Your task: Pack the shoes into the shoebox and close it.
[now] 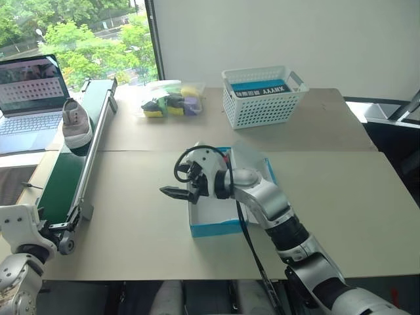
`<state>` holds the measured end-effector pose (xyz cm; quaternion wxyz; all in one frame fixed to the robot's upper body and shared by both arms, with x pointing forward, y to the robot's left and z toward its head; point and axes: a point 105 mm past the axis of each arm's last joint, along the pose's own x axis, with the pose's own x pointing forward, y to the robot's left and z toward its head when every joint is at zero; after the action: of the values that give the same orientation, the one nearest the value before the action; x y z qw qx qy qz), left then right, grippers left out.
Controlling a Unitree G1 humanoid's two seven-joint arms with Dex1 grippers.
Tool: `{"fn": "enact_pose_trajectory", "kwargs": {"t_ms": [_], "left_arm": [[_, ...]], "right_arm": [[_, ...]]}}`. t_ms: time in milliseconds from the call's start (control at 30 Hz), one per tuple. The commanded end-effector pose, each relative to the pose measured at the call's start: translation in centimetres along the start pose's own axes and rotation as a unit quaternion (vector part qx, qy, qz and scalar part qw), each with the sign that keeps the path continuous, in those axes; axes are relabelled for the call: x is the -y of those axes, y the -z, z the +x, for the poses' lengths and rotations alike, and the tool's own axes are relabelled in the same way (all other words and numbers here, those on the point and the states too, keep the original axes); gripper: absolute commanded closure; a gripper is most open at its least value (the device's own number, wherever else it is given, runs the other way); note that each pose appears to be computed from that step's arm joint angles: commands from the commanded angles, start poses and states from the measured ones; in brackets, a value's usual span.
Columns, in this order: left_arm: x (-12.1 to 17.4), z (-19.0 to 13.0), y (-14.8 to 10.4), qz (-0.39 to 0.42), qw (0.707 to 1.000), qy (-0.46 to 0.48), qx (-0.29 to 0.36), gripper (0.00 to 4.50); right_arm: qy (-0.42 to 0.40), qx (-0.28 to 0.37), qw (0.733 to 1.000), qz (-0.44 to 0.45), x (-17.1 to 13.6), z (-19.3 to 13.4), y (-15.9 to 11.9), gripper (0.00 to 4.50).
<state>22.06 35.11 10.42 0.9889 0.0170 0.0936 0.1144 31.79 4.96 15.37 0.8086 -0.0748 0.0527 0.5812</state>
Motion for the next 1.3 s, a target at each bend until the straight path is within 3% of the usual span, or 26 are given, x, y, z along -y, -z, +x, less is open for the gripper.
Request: {"fn": "enact_pose_trajectory", "kwargs": {"t_ms": [33, 700, 1200, 1300], "left_arm": [[-0.6, -0.2, -0.6, 0.016, 1.000, -0.013, 0.008, 0.00], [-2.7, 0.2, -1.3, 0.017, 0.997, -0.065, 0.025, 0.00], [-0.8, 1.8, -0.3, -0.061, 0.997, -0.047, 0.027, 0.00], [-0.7, 1.8, -0.8, -0.069, 0.996, -0.044, 0.036, 0.72]], "right_arm": [[0.007, 0.020, 1.000, -0.006, 0.2, -0.2, -1.1, 0.09], [0.011, 0.027, 1.000, -0.004, 0.3, -0.2, -1.4, 0.09], [0.027, 0.043, 0.999, 0.001, 0.9, -0.7, -2.4, 0.09], [0.027, 0.051, 0.998, 0.008, 1.0, -0.8, -2.8, 0.00]]}}
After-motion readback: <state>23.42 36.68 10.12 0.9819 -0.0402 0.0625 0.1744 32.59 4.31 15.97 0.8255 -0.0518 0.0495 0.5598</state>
